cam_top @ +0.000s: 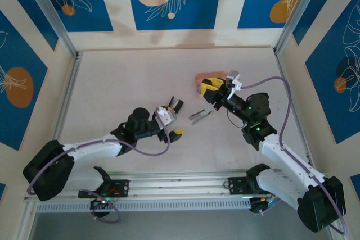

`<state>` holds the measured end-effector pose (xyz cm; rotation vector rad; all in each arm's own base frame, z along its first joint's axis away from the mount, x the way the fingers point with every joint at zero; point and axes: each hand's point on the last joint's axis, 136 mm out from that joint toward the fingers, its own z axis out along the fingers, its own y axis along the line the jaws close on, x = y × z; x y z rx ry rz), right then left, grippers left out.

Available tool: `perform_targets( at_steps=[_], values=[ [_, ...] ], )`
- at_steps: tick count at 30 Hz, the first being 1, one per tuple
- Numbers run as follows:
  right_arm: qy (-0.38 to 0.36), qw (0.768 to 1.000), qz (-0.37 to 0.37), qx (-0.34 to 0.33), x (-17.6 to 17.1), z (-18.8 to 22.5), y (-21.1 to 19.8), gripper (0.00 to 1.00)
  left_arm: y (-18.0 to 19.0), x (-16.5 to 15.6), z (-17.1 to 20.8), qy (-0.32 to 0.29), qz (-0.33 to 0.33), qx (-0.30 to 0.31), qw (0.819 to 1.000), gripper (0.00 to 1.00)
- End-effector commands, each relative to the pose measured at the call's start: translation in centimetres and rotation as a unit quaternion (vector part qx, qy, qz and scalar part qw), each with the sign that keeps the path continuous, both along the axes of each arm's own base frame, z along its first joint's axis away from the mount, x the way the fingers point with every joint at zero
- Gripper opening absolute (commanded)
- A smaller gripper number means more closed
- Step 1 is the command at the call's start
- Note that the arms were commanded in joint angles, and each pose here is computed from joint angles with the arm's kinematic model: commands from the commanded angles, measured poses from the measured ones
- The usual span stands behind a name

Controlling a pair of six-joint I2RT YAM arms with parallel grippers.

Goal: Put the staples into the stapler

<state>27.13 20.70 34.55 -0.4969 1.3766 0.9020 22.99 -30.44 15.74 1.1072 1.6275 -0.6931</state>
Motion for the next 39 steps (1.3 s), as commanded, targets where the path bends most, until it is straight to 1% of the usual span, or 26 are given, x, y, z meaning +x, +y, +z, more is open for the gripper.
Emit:
perform_targets(
  at_steps=[1, 3, 5, 9, 12, 15, 19, 27, 32, 39],
  values=[
    [-0.037, 0.999, 0.020, -0.009, -1.3, 1.4, -0.1, 0.00, 0.5, -0.1, 0.1, -0.002, 0.000, 0.017, 1.000, 0.90],
    [-0.035, 0.998, 0.051, -0.026, -1.9, 1.1, 0.5, 0.00, 0.1, -0.5, 1.5, -0.007, -0.016, 0.002, 1.000, 0.89],
    [-0.036, 0.995, 0.083, -0.044, -2.6, 0.8, 1.1, 0.00, -0.6, -1.2, 3.0, -0.013, -0.049, -0.011, 0.999, 0.89],
    [-0.046, 0.979, 0.184, -0.079, -4.9, 0.2, 2.7, 0.00, -2.1, -2.6, 6.0, -0.032, -0.117, -0.037, 0.992, 0.86],
    [-0.054, 0.969, 0.229, -0.081, -5.8, 0.3, 3.4, 0.00, -3.2, -3.5, 7.2, -0.025, -0.164, -0.044, 0.985, 0.84],
    [-0.061, 0.965, 0.247, -0.070, -6.0, 0.4, 3.7, 0.00, -3.9, -4.0, 8.0, -0.013, -0.188, -0.057, 0.980, 0.82],
    [-0.068, 0.964, 0.250, -0.051, -5.8, 0.8, 3.9, 0.00, -4.5, -4.5, 9.0, -0.015, -0.202, -0.080, 0.976, 0.80],
    [-0.069, 0.962, 0.265, -0.017, -5.7, 1.5, 4.5, 0.00, -6.0, -4.1, 8.9, -0.006, -0.205, -0.104, 0.973, 0.74],
    [-0.068, 0.958, 0.279, -0.011, -6.0, 1.7, 5.3, 0.00, -6.6, -3.1, 9.0, 0.002, -0.189, -0.117, 0.975, 0.67],
    [-0.067, 0.956, 0.286, -0.004, -5.9, 1.8, 5.9, 0.00, -7.2, -3.0, 8.9, 0.009, -0.199, -0.124, 0.972, 0.60]
  ],
)
